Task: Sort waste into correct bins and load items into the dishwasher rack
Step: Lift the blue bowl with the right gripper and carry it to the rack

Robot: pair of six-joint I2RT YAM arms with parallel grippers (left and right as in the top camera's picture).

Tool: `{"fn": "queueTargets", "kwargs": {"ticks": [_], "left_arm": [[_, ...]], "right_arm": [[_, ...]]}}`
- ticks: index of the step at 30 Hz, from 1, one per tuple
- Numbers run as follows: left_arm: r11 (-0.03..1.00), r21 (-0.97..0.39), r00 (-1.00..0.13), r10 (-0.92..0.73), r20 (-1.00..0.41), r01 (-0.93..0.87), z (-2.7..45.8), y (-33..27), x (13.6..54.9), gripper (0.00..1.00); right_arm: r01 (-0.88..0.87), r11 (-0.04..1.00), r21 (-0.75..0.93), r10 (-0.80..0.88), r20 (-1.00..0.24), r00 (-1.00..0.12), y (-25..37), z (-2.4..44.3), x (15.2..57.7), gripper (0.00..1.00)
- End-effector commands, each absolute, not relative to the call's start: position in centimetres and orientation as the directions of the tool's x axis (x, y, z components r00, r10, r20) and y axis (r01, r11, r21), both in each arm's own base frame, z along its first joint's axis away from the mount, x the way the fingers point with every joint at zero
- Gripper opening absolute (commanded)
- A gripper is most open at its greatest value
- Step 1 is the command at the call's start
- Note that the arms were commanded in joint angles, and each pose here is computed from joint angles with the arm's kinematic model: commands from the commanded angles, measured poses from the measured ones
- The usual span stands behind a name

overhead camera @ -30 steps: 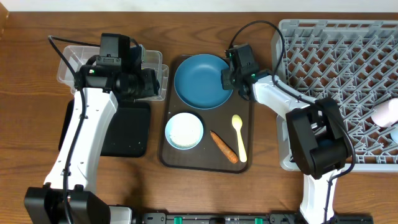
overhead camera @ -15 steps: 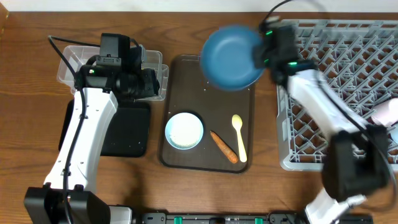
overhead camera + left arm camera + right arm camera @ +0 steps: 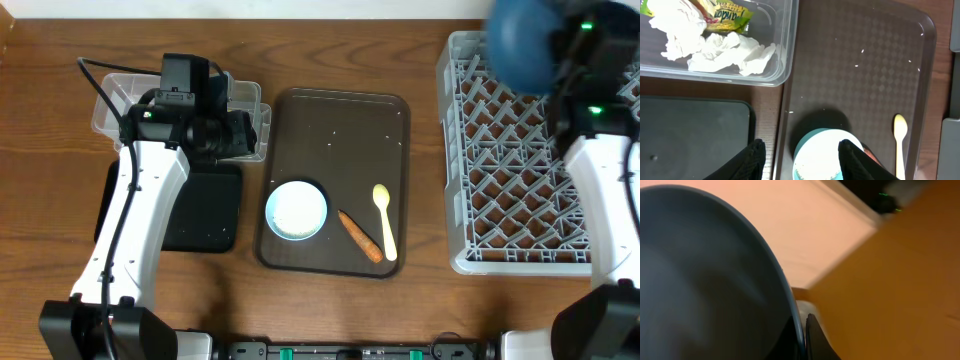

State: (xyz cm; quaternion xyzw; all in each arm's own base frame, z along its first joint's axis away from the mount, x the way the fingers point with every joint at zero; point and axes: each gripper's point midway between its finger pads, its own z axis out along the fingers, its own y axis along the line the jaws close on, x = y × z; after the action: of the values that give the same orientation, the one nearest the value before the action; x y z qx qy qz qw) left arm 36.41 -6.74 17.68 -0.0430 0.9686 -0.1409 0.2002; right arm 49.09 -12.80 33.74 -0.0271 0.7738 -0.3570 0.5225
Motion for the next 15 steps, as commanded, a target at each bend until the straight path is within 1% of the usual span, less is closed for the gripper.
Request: {"fn": "queueTargets", "kwargs": {"ticks": [1,6,15], "left_arm": [[0.961,-0.274,-0.914,-0.132,-0.383,-0.024,17.7,-6.3,36.5,0.50],[0.961,-0.274,-0.914,-0.133,-0.383,-0.025,17.7,-6.3,36.5,0.50],[0.961,-0.274,-0.914,-0.133,-0.383,-0.025,17.7,-6.3,36.5,0.50]], "right_arm": [[0.345,0.583,-0.735,-0.494,-0.658,-0.568,-18.0,34.6,47.8,0.01],[0.330,0.484,-0.811,-0.501,-0.565,-0.655,-22.9,33.9,46.6,0.01],[0.349,0.379,-0.857,-0.477,-0.504,-0.720,-29.0,32.5,46.0,0.01]]}}
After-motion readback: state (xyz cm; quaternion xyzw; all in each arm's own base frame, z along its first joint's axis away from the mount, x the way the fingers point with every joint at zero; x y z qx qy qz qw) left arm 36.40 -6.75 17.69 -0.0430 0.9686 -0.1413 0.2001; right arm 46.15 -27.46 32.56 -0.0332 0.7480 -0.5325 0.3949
